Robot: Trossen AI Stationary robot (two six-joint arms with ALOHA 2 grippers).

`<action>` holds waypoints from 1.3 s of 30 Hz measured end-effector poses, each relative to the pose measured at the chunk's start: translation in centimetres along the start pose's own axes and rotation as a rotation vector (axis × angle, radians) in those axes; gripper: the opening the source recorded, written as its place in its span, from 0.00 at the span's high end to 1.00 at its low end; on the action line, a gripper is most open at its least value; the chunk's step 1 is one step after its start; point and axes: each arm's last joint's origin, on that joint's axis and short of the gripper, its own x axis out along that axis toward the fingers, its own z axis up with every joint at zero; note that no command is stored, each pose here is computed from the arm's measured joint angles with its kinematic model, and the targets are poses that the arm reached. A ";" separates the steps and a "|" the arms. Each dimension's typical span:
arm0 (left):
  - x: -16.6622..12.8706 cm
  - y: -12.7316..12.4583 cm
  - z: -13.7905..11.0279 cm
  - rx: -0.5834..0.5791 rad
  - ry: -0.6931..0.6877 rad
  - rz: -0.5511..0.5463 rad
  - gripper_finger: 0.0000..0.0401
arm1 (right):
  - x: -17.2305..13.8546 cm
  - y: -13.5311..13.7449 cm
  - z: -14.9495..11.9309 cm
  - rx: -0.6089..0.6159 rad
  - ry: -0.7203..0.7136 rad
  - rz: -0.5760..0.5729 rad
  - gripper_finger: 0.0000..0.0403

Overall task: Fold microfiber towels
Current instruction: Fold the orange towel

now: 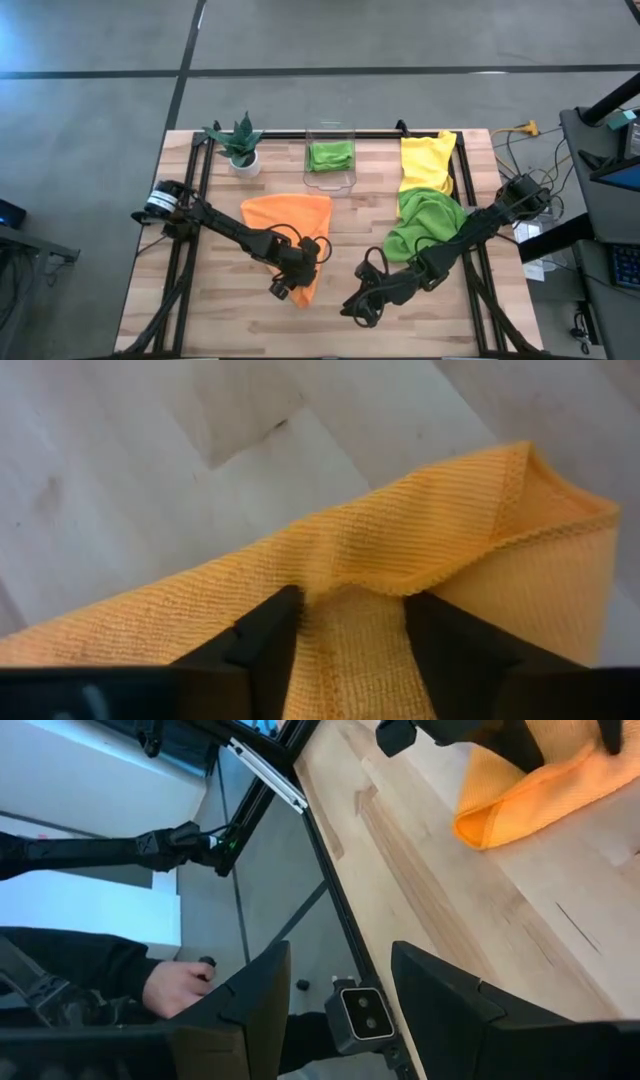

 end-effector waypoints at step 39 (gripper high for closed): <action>-4.3 0.5 1.9 -0.128 -0.123 0.132 1.00 | 4.6 -10.2 7.7 0.115 -0.140 -0.391 0.58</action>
